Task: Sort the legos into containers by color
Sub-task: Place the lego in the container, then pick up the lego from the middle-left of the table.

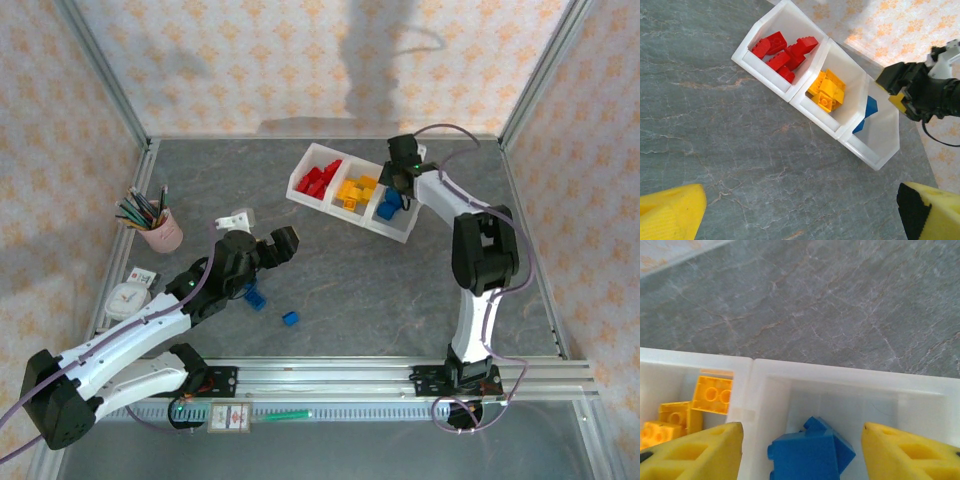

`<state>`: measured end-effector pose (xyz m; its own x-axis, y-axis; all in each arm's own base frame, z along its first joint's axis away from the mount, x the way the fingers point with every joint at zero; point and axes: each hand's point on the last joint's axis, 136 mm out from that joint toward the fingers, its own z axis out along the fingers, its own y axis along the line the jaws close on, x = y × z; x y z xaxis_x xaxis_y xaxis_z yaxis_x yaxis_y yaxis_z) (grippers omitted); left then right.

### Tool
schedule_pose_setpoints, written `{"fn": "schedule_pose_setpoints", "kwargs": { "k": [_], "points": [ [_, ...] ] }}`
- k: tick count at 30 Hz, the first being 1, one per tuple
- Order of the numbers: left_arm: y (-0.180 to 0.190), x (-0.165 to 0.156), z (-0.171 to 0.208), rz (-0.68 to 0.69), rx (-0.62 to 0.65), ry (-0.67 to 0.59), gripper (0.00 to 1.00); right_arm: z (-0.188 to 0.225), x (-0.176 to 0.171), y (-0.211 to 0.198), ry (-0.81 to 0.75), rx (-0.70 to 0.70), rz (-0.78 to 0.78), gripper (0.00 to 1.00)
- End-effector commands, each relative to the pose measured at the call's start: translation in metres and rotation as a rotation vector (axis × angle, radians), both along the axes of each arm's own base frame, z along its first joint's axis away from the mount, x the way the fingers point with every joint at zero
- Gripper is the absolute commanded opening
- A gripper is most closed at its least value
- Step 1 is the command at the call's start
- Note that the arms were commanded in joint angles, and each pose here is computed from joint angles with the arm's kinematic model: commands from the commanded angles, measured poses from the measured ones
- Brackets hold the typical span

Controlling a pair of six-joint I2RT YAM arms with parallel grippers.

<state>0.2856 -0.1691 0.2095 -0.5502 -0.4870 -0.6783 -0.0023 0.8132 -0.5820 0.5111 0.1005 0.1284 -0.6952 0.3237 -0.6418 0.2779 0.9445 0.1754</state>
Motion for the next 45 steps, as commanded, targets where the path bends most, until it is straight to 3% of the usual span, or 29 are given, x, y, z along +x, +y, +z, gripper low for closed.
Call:
{"fn": "schedule_pose_setpoints", "kwargs": {
  "k": [1, 13, 20, 25, 29, 38, 45],
  "points": [
    [0.003, 0.004, 0.026, 0.010, -0.030, -0.060, 0.99, 0.045, -0.012, 0.009, -0.079, 0.021, 0.025, 0.64],
    [0.038, -0.016, 0.028, 0.101, -0.007, -0.070, 0.99, 0.060, -0.080, 0.112, -0.080, 0.024, 0.273, 0.70],
    [0.062, -0.035, 0.015, 0.156, 0.012, -0.034, 0.99, 0.040, -0.124, 0.183, -0.044, 0.074, 0.409, 0.72],
    [0.080, -0.048, 0.010, 0.201, 0.021, -0.018, 0.99, 0.015, -0.160, 0.250, 0.026, 0.143, 0.587, 0.76],
    [0.092, -0.059, 0.010, 0.230, 0.020, -0.016, 0.99, -0.002, -0.177, 0.288, 0.054, 0.120, 0.652, 0.77],
    [0.115, -0.076, 0.010, 0.291, 0.017, 0.000, 0.99, -0.029, -0.225, 0.352, 0.110, 0.125, 0.793, 0.80],
    [0.132, -0.088, 0.015, 0.342, -0.002, -0.014, 0.99, -0.041, -0.240, 0.376, 0.136, 0.147, 0.792, 0.82]
  ]
}}
